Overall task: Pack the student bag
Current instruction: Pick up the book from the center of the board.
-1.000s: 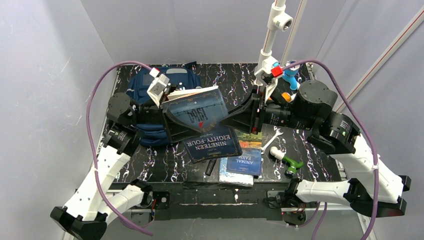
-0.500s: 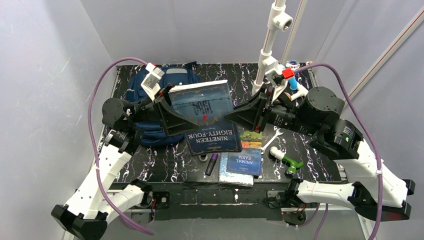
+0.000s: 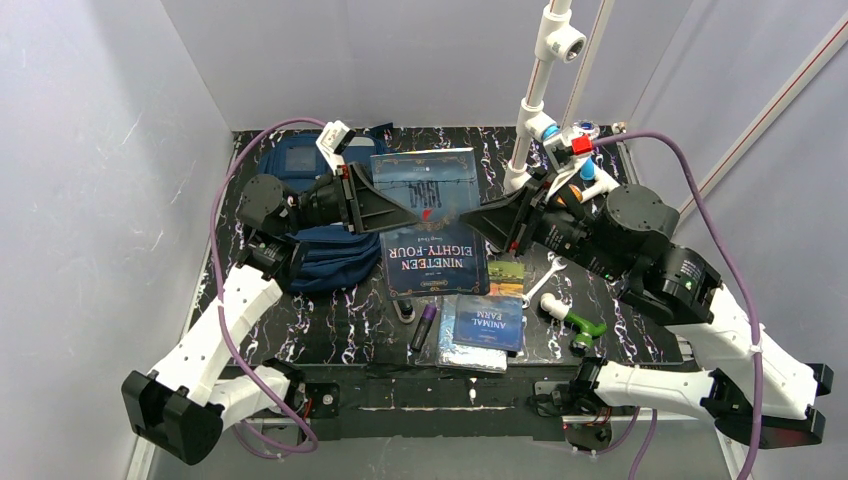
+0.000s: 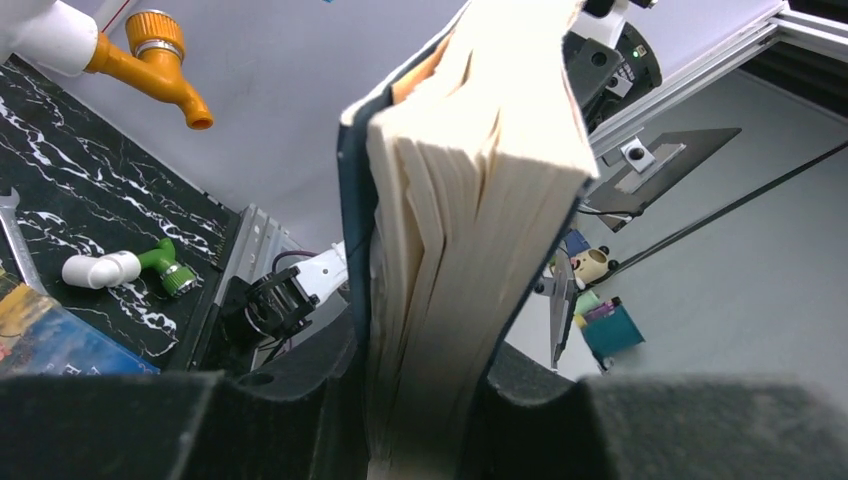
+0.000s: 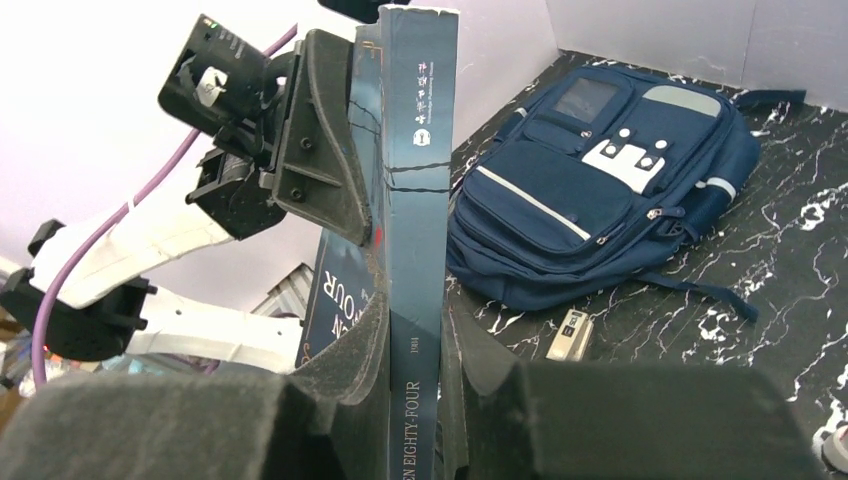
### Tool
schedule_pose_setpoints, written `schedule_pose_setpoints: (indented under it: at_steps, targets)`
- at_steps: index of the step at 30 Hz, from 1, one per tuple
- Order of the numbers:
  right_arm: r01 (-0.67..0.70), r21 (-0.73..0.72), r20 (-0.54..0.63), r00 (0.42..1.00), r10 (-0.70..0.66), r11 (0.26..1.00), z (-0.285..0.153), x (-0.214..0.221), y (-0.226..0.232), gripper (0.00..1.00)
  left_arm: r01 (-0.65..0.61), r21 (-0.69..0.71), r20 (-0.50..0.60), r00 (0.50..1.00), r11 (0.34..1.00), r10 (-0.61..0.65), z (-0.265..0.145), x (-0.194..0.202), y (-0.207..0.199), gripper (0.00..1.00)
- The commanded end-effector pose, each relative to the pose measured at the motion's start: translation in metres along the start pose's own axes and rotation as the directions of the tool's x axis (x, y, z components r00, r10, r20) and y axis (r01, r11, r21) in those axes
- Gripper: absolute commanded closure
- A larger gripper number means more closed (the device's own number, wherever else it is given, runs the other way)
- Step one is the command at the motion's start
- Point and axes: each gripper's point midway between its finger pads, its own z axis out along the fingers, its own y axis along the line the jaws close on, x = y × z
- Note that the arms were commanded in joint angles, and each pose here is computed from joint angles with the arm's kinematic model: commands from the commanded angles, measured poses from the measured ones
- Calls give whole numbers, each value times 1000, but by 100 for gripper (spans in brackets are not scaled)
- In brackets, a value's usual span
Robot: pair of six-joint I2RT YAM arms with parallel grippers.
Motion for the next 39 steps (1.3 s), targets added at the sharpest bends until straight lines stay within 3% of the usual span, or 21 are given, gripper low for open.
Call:
schedule_pose_setpoints:
  at_steps: [1, 6, 13, 16, 18, 19, 20, 21, 23, 25, 26, 30, 34, 39]
  targets:
    - [-88, -25, 260, 961, 92, 996, -17, -65, 11, 99, -1, 20, 82, 997, 1000, 0, -2, -12, -21, 86]
    - [-145, -96, 204, 965, 163, 985, -1, -46, 21, 91, 36, 12, 103, 994, 999, -37, 0, -17, -17, 99]
    - [-182, -172, 160, 965, 210, 968, 23, -35, 33, 48, 36, 13, 119, 992, 999, -37, 1, -21, -19, 100]
    - [-190, -207, 134, 966, 220, 960, 32, -28, 39, 49, 34, 13, 127, 991, 999, -35, 0, -22, -20, 100]
    - [-201, -206, 121, 966, 229, 958, 35, -25, 39, 54, 38, 13, 132, 990, 999, -39, 0, -23, -21, 100]
    - [-207, -205, 118, 965, 234, 957, 36, -24, 39, 64, 42, 13, 136, 990, 999, -44, 0, -23, -21, 100]
    - [-214, -204, 124, 962, 242, 955, 35, -24, 38, 80, 46, 13, 141, 989, 999, -47, 0, -24, -21, 100]
    - [-225, -191, 140, 957, 254, 955, 33, -27, 35, 99, 51, 13, 146, 988, 999, -53, 0, -25, -21, 88]
    - [-267, -167, 206, 932, 298, 949, 23, -40, 28, 99, 71, 9, 164, 984, 997, -72, -1, -25, -19, 49]
    - [-306, -163, 292, 893, 342, 938, 8, -64, 25, 99, 116, 7, 192, 975, 993, -115, -3, -27, -17, 22]
    - [-316, -157, 322, 879, 352, 935, 0, -76, 24, 99, 150, 9, 212, 966, 989, -149, -3, -29, -16, 14]
    - [-361, -190, 345, 846, 406, 913, -12, -98, 33, 99, 207, 45, 256, 943, 977, -212, -4, -35, -30, 7]
    - [-434, -248, 329, 803, 497, 866, -12, -103, 41, 99, 210, 70, 219, 950, 975, -221, -2, -31, -44, 5]
    - [-498, -328, 309, 746, 590, 803, -6, -122, 55, 99, 319, 48, 241, 916, 946, -321, -1, -28, -19, 2]
